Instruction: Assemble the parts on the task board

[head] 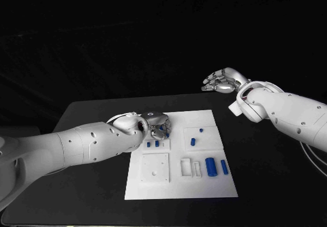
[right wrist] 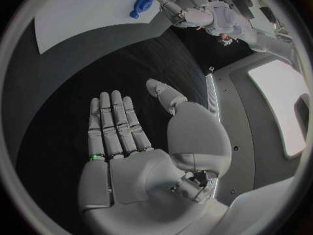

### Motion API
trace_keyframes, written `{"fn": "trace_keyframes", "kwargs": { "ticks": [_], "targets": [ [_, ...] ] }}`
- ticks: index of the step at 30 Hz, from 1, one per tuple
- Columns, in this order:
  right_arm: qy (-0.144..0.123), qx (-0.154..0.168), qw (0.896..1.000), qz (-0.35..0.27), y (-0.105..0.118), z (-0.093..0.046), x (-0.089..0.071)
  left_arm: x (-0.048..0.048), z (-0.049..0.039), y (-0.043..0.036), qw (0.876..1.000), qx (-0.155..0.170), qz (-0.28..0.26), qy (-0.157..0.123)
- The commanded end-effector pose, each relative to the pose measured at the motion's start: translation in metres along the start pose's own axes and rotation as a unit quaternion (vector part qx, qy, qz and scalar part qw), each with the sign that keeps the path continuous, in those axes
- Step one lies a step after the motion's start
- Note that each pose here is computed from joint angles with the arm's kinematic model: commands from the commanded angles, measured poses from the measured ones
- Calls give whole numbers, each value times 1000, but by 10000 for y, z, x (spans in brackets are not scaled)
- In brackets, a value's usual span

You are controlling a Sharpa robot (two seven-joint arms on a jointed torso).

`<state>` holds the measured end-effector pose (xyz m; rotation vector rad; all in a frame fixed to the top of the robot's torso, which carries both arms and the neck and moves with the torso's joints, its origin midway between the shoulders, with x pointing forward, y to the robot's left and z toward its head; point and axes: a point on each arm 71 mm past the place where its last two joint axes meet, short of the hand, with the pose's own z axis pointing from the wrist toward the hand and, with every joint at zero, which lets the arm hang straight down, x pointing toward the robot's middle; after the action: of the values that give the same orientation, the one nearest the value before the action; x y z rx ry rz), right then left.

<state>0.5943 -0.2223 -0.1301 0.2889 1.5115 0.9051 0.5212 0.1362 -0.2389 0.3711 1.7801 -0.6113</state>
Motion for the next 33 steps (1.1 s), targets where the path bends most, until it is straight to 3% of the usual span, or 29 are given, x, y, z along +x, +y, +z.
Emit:
{"fn": "trace_keyframes", "kwargs": {
  "ticks": [1,13,33],
  "targets": [
    [6,-6,1000,1,11,2,11,127,-4,-43,999,8,-3,32],
    [6,-6,1000,1,12,1,12,120,-10,-38,1000,12,-5,27],
    [5,-6,1000,0,5,-4,3,29,-105,84,998,-7,-55,-24]
  ]
}}
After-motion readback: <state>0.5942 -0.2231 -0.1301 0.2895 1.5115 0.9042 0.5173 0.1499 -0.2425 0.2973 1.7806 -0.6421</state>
